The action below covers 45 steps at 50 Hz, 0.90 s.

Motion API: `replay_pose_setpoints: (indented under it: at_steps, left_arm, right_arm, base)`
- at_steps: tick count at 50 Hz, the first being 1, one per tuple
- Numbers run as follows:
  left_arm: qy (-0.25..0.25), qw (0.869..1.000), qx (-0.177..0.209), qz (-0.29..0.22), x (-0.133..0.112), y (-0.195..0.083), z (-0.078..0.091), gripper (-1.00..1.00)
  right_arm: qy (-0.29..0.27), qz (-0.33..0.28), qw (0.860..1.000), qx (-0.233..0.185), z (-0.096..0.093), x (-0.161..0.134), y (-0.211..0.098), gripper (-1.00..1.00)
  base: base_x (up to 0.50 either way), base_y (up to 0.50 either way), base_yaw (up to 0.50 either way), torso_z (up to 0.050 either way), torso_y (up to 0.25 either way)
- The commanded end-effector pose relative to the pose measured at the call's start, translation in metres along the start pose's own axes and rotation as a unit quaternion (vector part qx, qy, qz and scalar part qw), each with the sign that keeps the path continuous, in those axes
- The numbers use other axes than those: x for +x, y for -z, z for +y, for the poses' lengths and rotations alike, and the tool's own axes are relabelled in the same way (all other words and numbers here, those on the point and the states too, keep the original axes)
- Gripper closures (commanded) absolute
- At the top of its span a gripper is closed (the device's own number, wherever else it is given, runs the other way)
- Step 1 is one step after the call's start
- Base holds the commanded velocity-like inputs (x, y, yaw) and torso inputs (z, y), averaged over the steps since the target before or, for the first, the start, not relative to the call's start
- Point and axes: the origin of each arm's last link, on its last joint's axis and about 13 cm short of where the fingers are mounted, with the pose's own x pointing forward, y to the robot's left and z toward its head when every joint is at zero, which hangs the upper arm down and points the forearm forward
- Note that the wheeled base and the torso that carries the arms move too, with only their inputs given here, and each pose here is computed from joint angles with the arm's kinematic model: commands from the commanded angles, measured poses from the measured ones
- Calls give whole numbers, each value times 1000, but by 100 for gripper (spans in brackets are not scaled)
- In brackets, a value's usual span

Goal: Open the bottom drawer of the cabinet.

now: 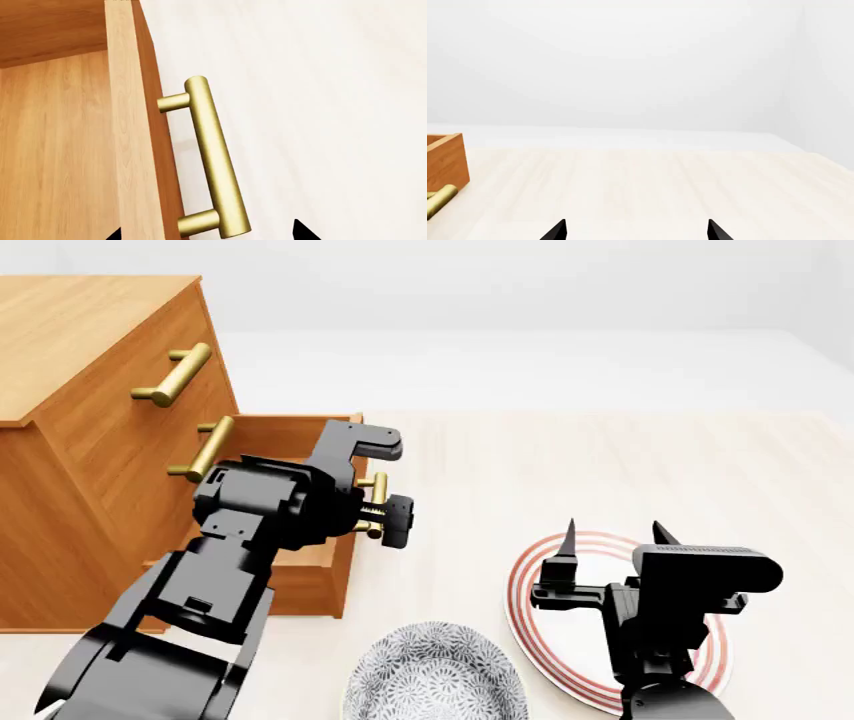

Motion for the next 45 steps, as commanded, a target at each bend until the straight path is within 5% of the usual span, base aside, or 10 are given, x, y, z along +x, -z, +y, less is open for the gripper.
replay_pose_setpoints:
  at_steps: [1, 19, 23, 28, 38, 45]
  left_arm:
    - [52, 999, -3, -11, 0, -7, -18, -100]
    - [51, 998, -3, -26, -2, -8, -16, -100]
    - [25, 996, -13, -80, -9, -15, -11, -100]
    - [-39, 969, -12, -243, -43, -29, -3, -100]
    - [-16, 938, -21, -346, -103, -19, -7, -100]
    - [-8, 905, -6, -424, -137, 32, -23, -100]
  right_arm:
    - [2, -2, 1000, 0, -1, 0, -1, -100]
    - [2, 0, 1000, 0, -1, 1, 0, -100]
    - [3, 1, 1000, 1, -1, 1, 1, -100]
    - [2, -1, 1000, 1, -1, 1, -1, -100]
    - [-1, -8, 1000, -2, 1, 3, -6, -100]
    - [-7, -65, 998, -13, 4, 9, -43, -100]
  base:
    - [0, 0, 0, 0, 0]
    - [0, 0, 0, 0, 0]
    - [0, 0, 0, 0, 0]
    - [0, 0, 0, 0, 0]
    - [0, 0, 0, 0, 0]
    - [0, 0, 0, 0, 0]
